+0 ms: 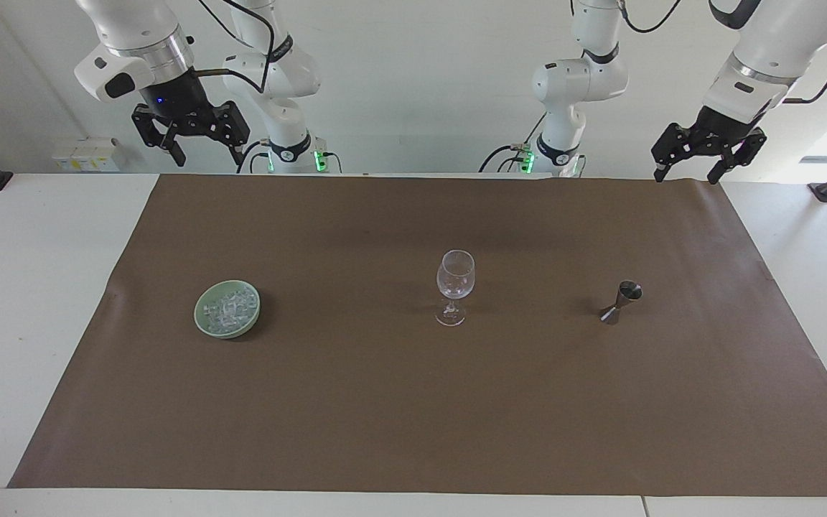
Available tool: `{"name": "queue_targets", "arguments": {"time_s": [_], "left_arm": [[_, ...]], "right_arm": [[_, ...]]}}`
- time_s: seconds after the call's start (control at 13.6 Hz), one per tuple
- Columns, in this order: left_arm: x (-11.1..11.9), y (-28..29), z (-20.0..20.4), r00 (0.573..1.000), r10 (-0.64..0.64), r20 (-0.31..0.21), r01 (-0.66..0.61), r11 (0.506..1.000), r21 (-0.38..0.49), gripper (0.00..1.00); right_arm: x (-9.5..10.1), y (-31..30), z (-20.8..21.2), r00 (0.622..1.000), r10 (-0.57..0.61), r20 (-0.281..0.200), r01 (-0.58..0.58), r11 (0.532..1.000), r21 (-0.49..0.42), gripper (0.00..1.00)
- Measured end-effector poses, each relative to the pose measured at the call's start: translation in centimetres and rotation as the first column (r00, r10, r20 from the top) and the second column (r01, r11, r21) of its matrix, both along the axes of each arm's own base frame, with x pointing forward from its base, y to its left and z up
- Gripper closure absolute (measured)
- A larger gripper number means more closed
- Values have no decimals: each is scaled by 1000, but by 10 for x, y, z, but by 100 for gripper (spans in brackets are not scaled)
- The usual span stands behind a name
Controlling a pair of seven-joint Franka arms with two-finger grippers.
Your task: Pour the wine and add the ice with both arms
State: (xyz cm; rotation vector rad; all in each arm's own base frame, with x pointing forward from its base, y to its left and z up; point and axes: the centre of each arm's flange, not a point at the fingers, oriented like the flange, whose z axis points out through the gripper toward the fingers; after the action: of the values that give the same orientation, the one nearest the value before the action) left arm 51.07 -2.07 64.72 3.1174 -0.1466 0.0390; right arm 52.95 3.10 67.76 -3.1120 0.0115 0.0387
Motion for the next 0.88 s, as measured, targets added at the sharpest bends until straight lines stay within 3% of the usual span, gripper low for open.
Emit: {"name": "queue_targets", "arguments": {"time_s": [0.88], "left_arm": [[-5,-3,-4,1000,-3,-11,3,1000,2,0]], "right_arm": [[0,0,0,1000,0,0,0,1000,0,0]]}}
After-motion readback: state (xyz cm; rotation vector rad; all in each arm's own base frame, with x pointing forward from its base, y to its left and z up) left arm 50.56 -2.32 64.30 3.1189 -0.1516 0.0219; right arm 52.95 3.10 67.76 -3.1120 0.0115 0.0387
